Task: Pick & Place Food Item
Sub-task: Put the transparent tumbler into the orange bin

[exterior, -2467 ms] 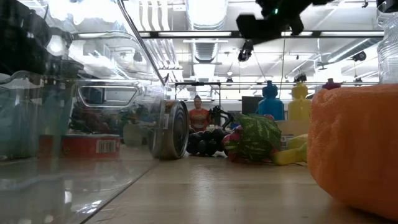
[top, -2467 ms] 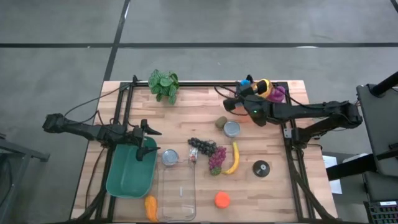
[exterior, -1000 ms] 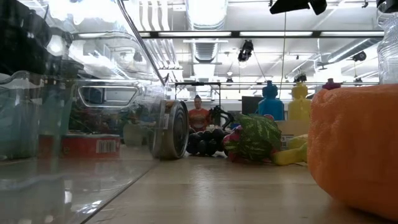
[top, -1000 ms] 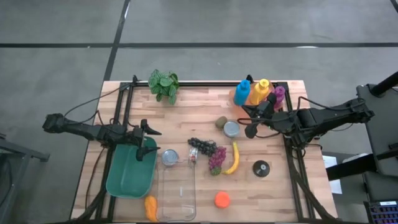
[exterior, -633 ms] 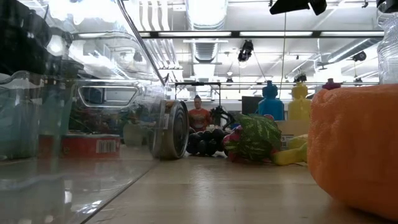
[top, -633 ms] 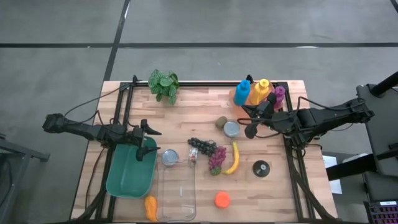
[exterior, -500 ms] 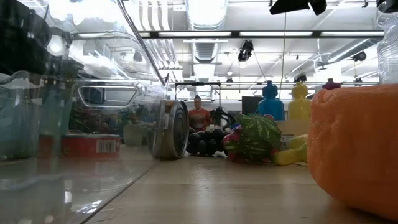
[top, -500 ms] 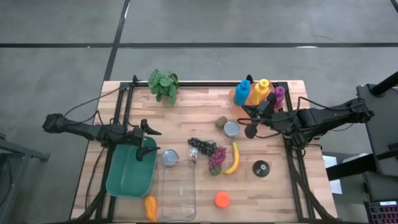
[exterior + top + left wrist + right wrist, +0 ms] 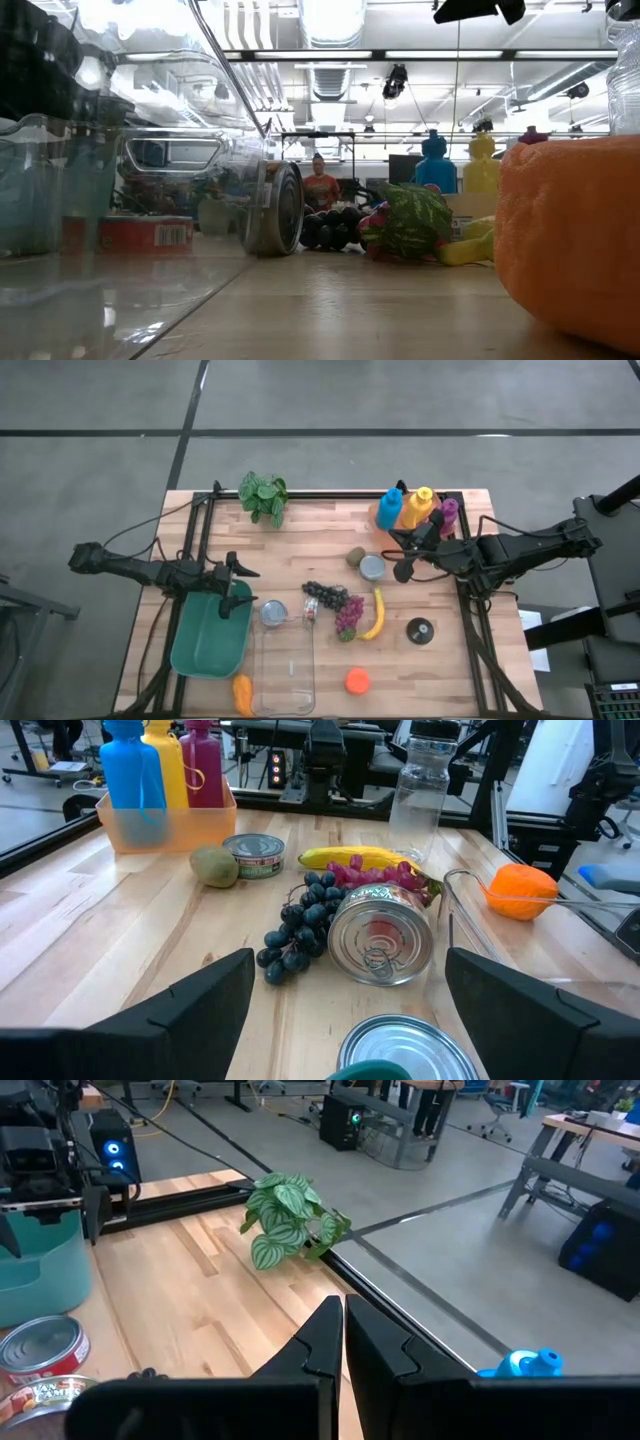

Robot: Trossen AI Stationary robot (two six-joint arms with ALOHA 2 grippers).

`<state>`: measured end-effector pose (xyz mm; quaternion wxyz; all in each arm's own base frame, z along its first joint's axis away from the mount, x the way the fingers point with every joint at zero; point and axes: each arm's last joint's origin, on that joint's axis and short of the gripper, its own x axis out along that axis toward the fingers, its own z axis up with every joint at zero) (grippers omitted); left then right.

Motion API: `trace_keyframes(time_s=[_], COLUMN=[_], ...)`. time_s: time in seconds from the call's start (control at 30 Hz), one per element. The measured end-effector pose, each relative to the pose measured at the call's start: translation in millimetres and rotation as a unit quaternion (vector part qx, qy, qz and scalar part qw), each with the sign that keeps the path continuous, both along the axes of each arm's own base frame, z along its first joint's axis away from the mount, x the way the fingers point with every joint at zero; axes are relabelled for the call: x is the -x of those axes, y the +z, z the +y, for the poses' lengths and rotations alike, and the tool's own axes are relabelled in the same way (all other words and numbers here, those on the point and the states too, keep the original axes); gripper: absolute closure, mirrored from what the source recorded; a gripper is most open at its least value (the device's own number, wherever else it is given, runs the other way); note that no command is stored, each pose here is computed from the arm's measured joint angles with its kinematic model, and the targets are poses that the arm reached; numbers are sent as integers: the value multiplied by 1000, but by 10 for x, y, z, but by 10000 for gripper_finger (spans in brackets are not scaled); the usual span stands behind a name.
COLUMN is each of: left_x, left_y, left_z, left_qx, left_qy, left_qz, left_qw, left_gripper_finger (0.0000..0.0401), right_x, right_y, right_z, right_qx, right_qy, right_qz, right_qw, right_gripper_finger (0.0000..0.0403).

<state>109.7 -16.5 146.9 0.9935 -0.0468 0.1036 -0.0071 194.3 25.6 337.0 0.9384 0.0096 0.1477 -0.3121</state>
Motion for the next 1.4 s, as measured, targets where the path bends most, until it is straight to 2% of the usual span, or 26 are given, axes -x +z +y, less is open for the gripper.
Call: trace_keyframes(time_s=[0.17, 0.23, 0.37, 0.43, 0.57, 0.7, 0.8, 0.87, 0.93, 1.03, 1.13, 1.23, 1.4], left_x=[0, 0, 0, 0, 0, 0, 0, 0, 0, -2, -5, -5, -5], left_y=[0, 0, -1, -1, 0, 0, 0, 0, 0, -6, -12, -11, -11], left_z=[0, 0, 0, 0, 0, 0, 0, 0, 0, -1, -1, -1, -1], left_qx=[0, 0, 0, 0, 0, 0, 0, 0, 0, -1, -1, -1, -1], left_qy=[0, 0, 0, 0, 0, 0, 0, 0, 0, 0, 0, 0, 0], left_qz=[0, 0, 0, 0, 0, 0, 0, 0, 0, 3, 6, 6, 6], left_qw=[1000, 1000, 1000, 1000, 1000, 1000, 1000, 1000, 1000, 1000, 1000, 1000, 1000], left_gripper_finger=[65, 65, 65, 65, 65, 65, 65, 65, 65, 65, 65, 65, 65], right_x=[-38, -50, -54, -82, -175, -171, -244, -259, -235, -216, -215, -200, -122], right_y=[46, 117, 230, 293, 485, 705, 852, 937, 1025, 1038, 1008, 948, 878], right_z=[52, 65, 60, 70, 137, 147, 185, 226, 232, 248, 283, 347, 454], right_qx=[-43, -61, -94, -118, -206, -263, -307, -347, -388, -422, -454, -465, -455], right_qy=[91, 100, 60, 42, 50, -23, -10, 4, -9, -27, -8, 23, 43], right_qz=[3, 8, 95, 148, 227, 285, 262, 253, 222, 211, 234, 269, 293], right_qw=[995, 993, 989, 981, 951, 922, 915, 903, 895, 881, 859, 843, 840], right_gripper_finger=[391, 391, 391, 391, 391, 391, 391, 391, 391, 391, 391, 391, 391])
